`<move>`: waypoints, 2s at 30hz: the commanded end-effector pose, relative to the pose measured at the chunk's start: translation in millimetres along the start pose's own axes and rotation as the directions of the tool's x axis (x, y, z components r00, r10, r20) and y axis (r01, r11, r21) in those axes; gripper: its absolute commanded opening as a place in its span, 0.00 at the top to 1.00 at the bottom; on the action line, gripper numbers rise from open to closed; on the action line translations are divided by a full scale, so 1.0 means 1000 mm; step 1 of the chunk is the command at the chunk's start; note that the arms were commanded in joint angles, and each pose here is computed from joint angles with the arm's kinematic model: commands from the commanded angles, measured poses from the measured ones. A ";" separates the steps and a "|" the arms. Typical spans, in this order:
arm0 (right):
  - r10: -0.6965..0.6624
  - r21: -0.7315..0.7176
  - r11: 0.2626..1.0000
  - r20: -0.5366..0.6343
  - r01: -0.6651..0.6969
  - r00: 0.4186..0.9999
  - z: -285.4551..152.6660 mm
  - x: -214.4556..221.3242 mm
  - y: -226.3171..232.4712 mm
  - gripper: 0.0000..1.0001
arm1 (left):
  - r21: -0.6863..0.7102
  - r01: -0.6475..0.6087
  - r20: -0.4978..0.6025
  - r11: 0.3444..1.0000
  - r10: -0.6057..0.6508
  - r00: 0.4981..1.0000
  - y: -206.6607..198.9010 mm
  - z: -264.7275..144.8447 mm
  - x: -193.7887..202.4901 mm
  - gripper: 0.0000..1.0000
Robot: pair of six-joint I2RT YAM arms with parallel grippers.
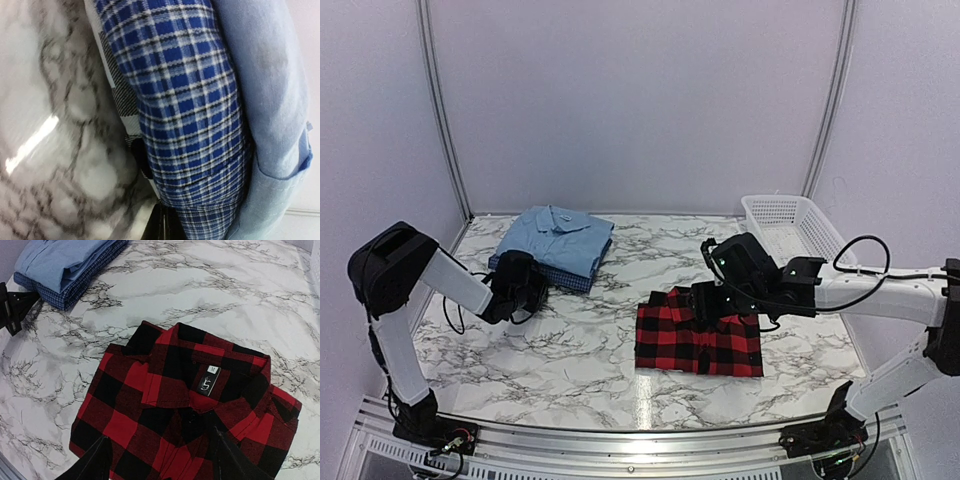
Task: Fold and stack the long sleeve shirts
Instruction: Move the square-folded shirt to the center of the board, then pick up the square-folded shirt from the center of the board.
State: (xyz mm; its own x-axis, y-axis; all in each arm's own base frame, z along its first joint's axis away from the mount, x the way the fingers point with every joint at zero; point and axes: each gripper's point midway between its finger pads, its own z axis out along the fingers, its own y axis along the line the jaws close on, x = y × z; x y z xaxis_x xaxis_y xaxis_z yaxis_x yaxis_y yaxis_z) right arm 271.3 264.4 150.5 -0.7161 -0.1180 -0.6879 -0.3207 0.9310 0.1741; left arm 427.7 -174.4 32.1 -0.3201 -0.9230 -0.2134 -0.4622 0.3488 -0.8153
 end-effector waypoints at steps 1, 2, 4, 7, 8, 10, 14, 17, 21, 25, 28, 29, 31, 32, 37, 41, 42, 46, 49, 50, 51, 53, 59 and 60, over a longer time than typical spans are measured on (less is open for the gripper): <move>0.023 -0.009 1.000 0.031 -0.023 0.999 -0.003 -0.007 -0.007 0.37 | -0.004 -0.016 -0.036 1.000 0.015 0.999 0.012 -0.034 0.026 1.00; 0.026 -0.006 1.000 0.030 -0.026 0.999 -0.003 -0.006 -0.009 0.36 | -0.002 -0.022 -0.048 1.000 0.022 0.999 0.014 -0.042 0.033 1.00; 0.030 -0.002 1.000 0.024 -0.030 0.999 -0.001 -0.003 -0.014 0.36 | 0.003 -0.031 -0.069 1.000 0.031 0.997 0.020 -0.058 0.047 1.00; 0.038 0.003 0.999 0.014 -0.038 0.999 0.001 0.002 -0.021 0.36 | -0.003 -0.043 -0.101 0.999 0.043 0.994 0.032 -0.073 0.060 1.00; 0.041 0.008 0.999 0.007 -0.041 0.999 0.003 0.006 -0.024 0.36 | -0.002 -0.053 -0.112 0.999 0.053 0.992 0.034 -0.076 0.064 1.00; 0.049 0.015 0.999 -0.004 -0.049 0.999 0.005 0.010 -0.032 0.36 | 0.000 -0.069 -0.126 0.998 0.068 0.990 0.037 -0.082 0.067 0.97; 0.081 0.023 0.996 -0.009 -0.080 0.997 0.005 0.012 -0.048 0.35 | 0.043 -0.152 -0.168 0.987 0.157 0.973 0.028 -0.094 0.075 0.64; 0.110 0.037 0.993 -0.007 -0.110 0.994 0.003 0.014 -0.064 0.35 | 0.057 -0.264 -0.198 0.963 0.270 0.942 0.017 -0.108 0.082 0.60; 0.153 0.054 0.987 -0.006 -0.153 0.988 0.000 0.018 -0.087 0.32 | 0.108 -0.433 -0.231 0.895 0.446 0.865 -0.005 -0.135 0.104 0.58; 0.219 0.066 0.974 -0.004 -0.219 0.976 -0.002 0.026 -0.115 0.29 | 0.192 -0.585 -0.276 0.788 0.615 0.739 -0.028 -0.149 0.137 0.56; 0.262 0.076 0.962 -0.013 -0.260 0.965 -0.002 0.039 -0.132 0.28 | 0.271 -0.644 -0.313 0.715 0.698 0.644 -0.051 -0.148 0.166 0.55; 0.274 0.071 0.960 -0.014 -0.272 0.962 -0.003 0.041 -0.134 0.28 | 0.295 -0.654 -0.321 0.697 0.717 0.619 -0.056 -0.147 0.175 0.55; 0.294 0.057 0.955 -0.024 -0.292 0.955 -0.002 0.048 -0.138 0.28 | 0.342 -0.666 -0.341 0.663 0.748 0.569 -0.065 -0.143 0.193 0.54; 0.304 0.056 0.952 -0.030 -0.302 0.952 -0.001 0.052 -0.140 0.28 | 0.362 -0.673 -0.368 0.645 0.762 0.533 -0.063 -0.139 0.206 0.54; 0.335 0.063 0.941 -0.039 -0.332 0.941 0.001 0.064 -0.150 0.29 | 0.408 -0.695 -0.421 0.592 0.797 0.432 -0.061 -0.122 0.244 0.52; 0.342 0.063 0.939 -0.048 -0.339 0.938 0.003 0.071 -0.154 0.29 | 0.398 -0.715 -0.464 0.574 0.799 0.383 -0.048 -0.107 0.261 0.51; 0.342 0.062 0.939 -0.050 -0.339 0.938 0.004 0.073 -0.154 0.29 | 0.387 -0.725 -0.469 0.570 0.799 0.377 -0.045 -0.104 0.262 0.50; 0.347 0.062 0.937 -0.071 -0.343 0.935 0.010 0.080 -0.155 0.29 | 0.350 -0.754 -0.498 0.556 0.792 0.353 -0.029 -0.091 0.267 0.48; 0.352 0.054 0.936 -0.084 -0.348 0.932 0.014 0.084 -0.154 0.30 | 0.357 -0.750 -0.528 0.558 0.782 0.331 -0.021 -0.087 0.275 0.45; 0.354 0.049 0.935 -0.086 -0.351 0.931 0.015 0.085 -0.153 0.31 | 0.355 -0.751 -0.535 0.557 0.780 0.325 -0.018 -0.086 0.276 0.44; 0.356 0.044 0.934 -0.087 -0.354 0.930 0.016 0.086 -0.152 0.31 | 0.354 -0.751 -0.539 0.557 0.778 0.322 -0.016 -0.084 0.277 0.44; 0.364 0.041 0.931 -0.098 -0.362 0.926 0.019 0.089 -0.152 0.32 | 0.343 -0.760 -0.560 0.552 0.770 0.306 -0.008 -0.083 0.279 0.44; 0.372 0.041 0.928 -0.129 -0.370 0.919 0.027 0.097 -0.151 0.36 | 0.325 -0.775 -0.590 0.542 0.757 0.281 0.007 -0.080 0.284 0.44; 0.374 0.036 0.927 -0.132 -0.372 0.918 0.027 0.097 -0.150 0.36 | 0.322 -0.776 -0.596 0.543 0.753 0.280 0.009 -0.080 0.285 0.44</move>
State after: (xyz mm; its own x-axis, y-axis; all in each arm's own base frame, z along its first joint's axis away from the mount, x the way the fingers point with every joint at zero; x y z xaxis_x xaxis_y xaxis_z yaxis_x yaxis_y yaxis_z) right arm 260.8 119.7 37.0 -0.8661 0.1798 -0.4665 -0.0043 0.9304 0.3665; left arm 281.5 -427.1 32.7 -0.9079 0.0433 -0.4169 0.2680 0.8247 -0.4981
